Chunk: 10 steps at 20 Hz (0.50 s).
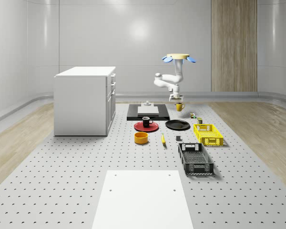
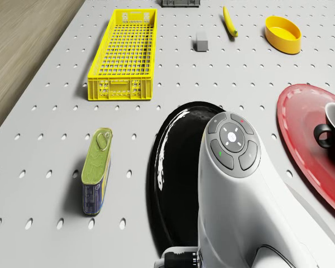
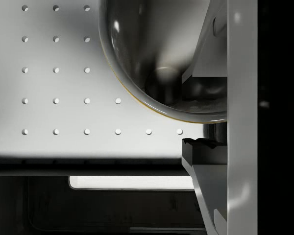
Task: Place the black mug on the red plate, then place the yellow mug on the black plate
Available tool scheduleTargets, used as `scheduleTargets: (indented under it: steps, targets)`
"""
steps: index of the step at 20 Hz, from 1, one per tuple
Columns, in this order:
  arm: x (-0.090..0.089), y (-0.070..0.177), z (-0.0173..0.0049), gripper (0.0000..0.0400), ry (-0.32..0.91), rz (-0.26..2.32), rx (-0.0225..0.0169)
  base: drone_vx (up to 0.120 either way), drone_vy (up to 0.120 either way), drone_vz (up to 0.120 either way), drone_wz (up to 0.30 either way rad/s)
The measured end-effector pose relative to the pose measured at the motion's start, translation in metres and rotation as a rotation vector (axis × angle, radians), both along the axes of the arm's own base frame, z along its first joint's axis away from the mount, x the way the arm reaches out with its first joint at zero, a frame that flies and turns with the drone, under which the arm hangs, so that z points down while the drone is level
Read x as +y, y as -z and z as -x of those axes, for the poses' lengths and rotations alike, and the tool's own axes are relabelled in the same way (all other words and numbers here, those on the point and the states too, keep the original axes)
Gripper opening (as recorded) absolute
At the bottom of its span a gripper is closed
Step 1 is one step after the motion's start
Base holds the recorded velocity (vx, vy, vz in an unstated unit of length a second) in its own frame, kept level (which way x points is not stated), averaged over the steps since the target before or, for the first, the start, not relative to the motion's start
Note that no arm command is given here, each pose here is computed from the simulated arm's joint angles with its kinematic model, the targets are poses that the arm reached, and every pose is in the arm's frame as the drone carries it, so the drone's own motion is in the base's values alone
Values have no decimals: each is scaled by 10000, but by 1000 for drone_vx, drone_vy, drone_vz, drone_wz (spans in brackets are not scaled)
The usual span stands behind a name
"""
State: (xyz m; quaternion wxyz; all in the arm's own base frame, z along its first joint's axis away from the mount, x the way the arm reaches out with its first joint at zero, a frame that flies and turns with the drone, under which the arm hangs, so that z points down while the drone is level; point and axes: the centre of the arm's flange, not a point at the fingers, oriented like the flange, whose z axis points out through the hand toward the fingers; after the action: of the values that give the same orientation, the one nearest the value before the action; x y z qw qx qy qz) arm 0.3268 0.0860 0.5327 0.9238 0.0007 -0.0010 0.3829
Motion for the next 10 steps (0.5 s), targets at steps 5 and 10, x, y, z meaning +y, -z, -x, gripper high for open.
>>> scheduleTargets:
  steps: [5, 10]
  targets:
    - [0, 0, 0, 110, 0, 0, 0, 120, -104, 0, 0]
    - [0, 0, 0, 110, 0, 0, 0, 120, -64, 0, 0]
